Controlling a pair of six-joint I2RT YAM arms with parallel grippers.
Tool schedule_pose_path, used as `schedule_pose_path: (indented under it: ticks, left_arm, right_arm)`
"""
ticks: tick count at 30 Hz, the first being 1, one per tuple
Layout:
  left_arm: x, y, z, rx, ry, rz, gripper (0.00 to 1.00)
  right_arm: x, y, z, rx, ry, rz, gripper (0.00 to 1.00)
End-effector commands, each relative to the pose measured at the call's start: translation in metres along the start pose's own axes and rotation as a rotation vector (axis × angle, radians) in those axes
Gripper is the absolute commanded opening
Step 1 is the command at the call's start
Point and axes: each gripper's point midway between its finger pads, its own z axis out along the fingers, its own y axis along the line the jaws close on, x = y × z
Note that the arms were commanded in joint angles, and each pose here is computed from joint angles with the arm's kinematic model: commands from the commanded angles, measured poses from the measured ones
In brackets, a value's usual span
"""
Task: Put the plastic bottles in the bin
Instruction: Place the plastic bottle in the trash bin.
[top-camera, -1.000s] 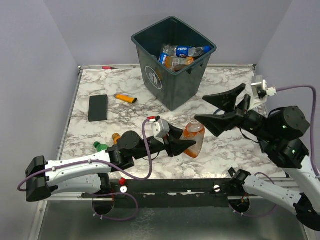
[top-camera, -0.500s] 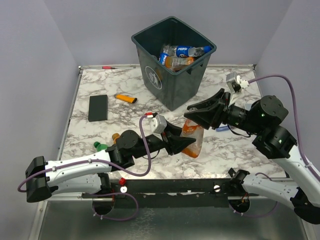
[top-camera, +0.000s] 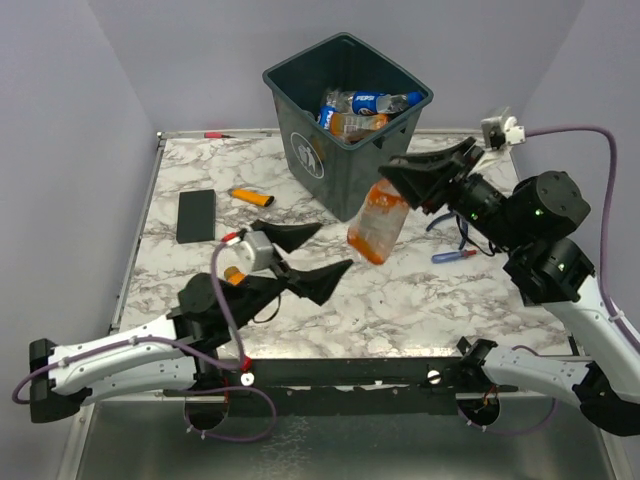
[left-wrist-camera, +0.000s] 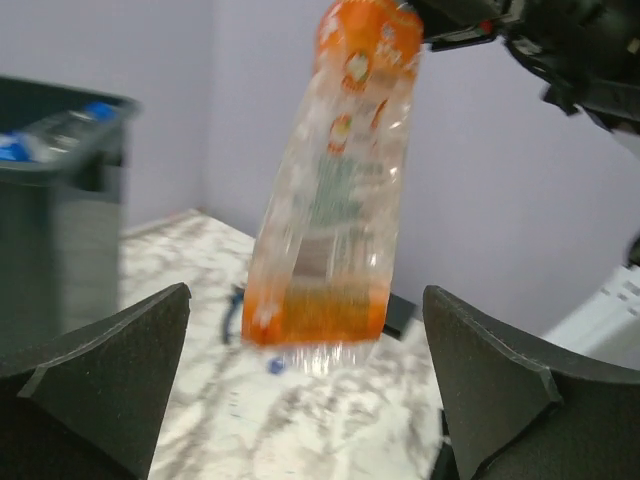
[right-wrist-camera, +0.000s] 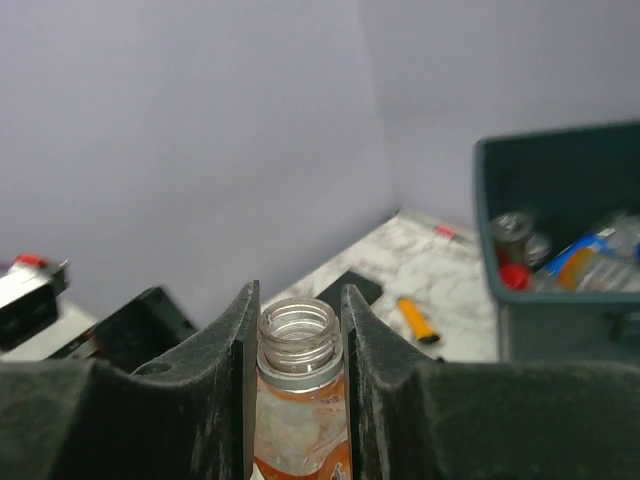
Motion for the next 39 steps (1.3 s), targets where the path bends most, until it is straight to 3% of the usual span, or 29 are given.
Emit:
schedule_pose_path:
  ticks: [1, 6, 9, 14, 23, 28, 30, 31, 33, 35, 39]
  left_arm:
    - [-0.030, 0.074, -0.051, -0.363, -0.065, 0.181, 0.99]
    - [-0.038, 0.129, -0.113, -0.669, -0.098, 0.252, 0.99]
    - [-0.031, 0.145, -0.138, -0.759, -0.144, 0.236, 0.99]
    - [-0.037, 0.142, -0.144, -0.732, -0.193, 0.217, 0.99]
    - [-0.035, 0.138, -0.145, -0.697, -0.174, 0.203, 0.99]
    - [-0.035, 0.137, -0.143, -0.693, -0.171, 0.202, 0.99]
    - [-0.034, 0.136, -0.141, -0.686, -0.167, 0.204, 0.99]
    - [-0.033, 0.136, -0.140, -0.684, -0.163, 0.207, 0.99]
    - [-0.031, 0.136, -0.138, -0.683, -0.151, 0.213, 0.99]
    - [-0.030, 0.135, -0.136, -0.676, -0.144, 0.219, 0.99]
    - [-0.028, 0.135, -0.133, -0.674, -0.130, 0.227, 0.99]
  right_arm:
    - [-0.105, -0.037, 0.005, 0.250, -0.391, -0.133, 0.00]
    - [-0.173, -0.072, 0.018, 0.478, -0.707, -0.308, 0.00]
    - [-0.196, -0.096, 0.045, 0.572, -0.790, -0.410, 0.00]
    - [-0.184, -0.166, 0.111, 0.649, -0.758, -0.413, 0.00]
    - [-0.122, -0.277, 0.185, 0.573, -0.721, -0.168, 0.00]
    - [-0.062, -0.323, 0.221, 0.567, -0.564, -0.054, 0.01]
    - [-0.038, -0.332, 0.233, 0.562, -0.487, -0.037, 0.08]
    - [-0.027, -0.334, 0.238, 0.551, -0.453, -0.030, 0.16]
    - [-0.007, -0.332, 0.245, 0.517, -0.388, -0.016, 0.43]
    - [0.004, -0.328, 0.246, 0.490, -0.340, -0.003, 0.62]
    - [-0.007, -0.312, 0.241, 0.453, -0.335, 0.002, 0.76]
